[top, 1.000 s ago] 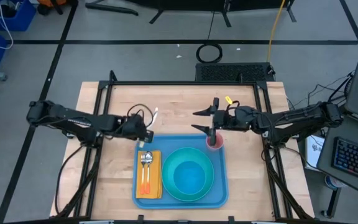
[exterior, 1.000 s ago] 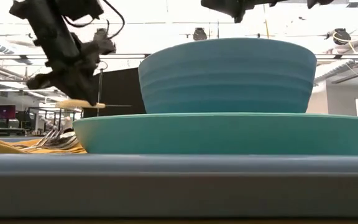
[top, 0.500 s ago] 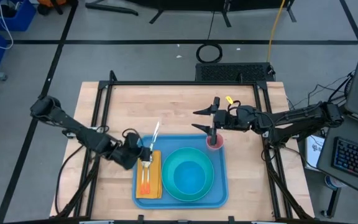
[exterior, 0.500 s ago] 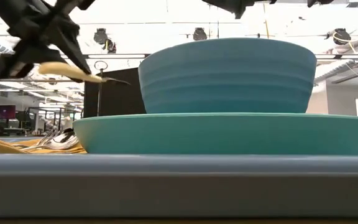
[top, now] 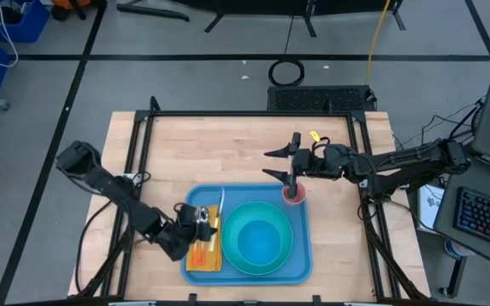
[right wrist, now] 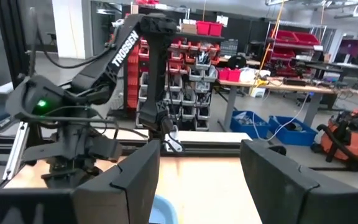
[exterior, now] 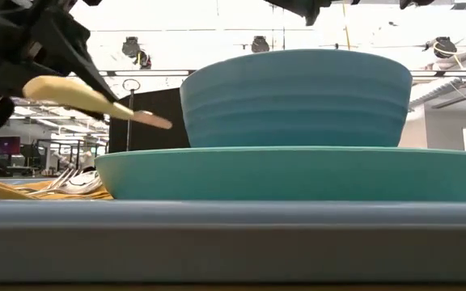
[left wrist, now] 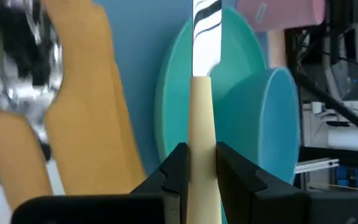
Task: Set up tray
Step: Put the light yellow knife on top of the yellow napkin
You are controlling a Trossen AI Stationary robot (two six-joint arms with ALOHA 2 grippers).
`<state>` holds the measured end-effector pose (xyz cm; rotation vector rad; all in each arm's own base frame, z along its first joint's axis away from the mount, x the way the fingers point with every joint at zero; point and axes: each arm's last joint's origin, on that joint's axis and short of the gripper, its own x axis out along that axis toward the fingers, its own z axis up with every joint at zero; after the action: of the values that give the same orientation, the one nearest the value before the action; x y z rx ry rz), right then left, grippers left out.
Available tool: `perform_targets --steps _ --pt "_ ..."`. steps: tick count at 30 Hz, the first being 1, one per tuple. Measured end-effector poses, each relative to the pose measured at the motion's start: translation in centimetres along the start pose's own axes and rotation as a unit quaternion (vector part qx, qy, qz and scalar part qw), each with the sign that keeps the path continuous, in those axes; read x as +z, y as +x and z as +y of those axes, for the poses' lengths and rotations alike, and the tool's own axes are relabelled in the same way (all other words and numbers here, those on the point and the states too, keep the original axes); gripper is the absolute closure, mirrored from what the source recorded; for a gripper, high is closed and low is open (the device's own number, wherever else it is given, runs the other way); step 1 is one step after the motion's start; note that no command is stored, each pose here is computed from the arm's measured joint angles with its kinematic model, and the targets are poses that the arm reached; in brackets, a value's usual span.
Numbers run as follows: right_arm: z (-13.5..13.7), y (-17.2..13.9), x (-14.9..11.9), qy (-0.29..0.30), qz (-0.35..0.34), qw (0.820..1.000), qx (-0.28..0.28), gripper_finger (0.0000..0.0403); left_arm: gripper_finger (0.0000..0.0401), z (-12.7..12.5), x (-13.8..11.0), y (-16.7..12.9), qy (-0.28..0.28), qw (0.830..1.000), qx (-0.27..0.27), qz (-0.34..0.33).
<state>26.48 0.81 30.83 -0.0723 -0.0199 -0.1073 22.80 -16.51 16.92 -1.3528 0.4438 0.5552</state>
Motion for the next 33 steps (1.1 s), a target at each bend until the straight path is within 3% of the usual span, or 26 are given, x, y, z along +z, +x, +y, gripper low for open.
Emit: perform_targets --steps 11,17,27,33 --pt "0.4 -0.1 -0.3 0.025 0.017 0.999 0.009 0.0190 0.0340 -2.0 -3.8 0.2 0.012 0.998 0.059 -0.014" --pt "1.1 -0.2 -0.2 0.026 0.012 0.999 0.022 0.0190 0.0340 -1.3 -5.3 0.9 -0.003 0.994 0.110 -0.008" --pt "1.9 -0.3 0.1 0.028 0.002 0.999 0.037 0.0190 0.0340 -0.2 -5.1 0.9 -0.015 0.987 0.157 -0.016" --pt "2.1 -0.4 0.1 0.034 0.003 0.999 0.039 0.0190 0.0340 -0.4 -4.9 1.1 -0.015 0.988 0.149 -0.026"
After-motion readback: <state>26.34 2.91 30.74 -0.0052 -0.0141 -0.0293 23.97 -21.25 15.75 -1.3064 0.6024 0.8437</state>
